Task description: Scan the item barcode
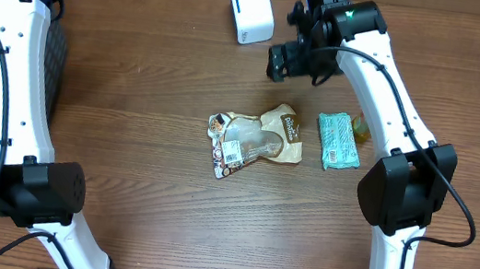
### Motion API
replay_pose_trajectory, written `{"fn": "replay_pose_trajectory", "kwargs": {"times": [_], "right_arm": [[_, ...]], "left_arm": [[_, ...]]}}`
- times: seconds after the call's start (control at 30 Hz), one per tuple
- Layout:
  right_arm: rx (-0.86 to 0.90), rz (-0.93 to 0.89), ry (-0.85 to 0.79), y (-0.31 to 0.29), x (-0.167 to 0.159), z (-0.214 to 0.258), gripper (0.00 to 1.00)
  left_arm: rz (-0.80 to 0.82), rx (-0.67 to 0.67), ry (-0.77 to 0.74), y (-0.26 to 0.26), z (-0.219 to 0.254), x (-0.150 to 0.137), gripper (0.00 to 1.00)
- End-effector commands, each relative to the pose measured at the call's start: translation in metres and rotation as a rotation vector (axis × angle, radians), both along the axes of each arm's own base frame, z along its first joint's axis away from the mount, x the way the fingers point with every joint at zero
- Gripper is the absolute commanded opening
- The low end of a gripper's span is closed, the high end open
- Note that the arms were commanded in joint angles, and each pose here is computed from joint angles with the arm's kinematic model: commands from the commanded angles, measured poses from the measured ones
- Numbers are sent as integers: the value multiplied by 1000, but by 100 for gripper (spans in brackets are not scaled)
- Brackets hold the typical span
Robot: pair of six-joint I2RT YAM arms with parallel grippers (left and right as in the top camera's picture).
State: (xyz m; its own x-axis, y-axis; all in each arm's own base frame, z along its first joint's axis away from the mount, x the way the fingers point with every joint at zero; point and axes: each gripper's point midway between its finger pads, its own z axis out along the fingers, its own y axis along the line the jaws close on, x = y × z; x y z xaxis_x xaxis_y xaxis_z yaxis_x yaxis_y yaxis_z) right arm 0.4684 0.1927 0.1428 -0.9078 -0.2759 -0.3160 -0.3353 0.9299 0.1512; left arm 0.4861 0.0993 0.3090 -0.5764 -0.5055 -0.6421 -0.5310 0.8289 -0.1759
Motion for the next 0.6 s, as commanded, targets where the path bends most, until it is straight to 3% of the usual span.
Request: {"fn": "replay_pose_trajectory", "kwargs": {"times": [0.0,0.13,0.57], "right_arm": [[24,-4,-99,8,23,7,100],[51,-5,-173,13,39,16,100],[52,-5,-174,14,39,16,100]], "left_arm": [[-9,16,-13,0,7,0,100],[-9,16,-13,0,7,0,100],[-10,12,13,1,-4,3,100]]}}
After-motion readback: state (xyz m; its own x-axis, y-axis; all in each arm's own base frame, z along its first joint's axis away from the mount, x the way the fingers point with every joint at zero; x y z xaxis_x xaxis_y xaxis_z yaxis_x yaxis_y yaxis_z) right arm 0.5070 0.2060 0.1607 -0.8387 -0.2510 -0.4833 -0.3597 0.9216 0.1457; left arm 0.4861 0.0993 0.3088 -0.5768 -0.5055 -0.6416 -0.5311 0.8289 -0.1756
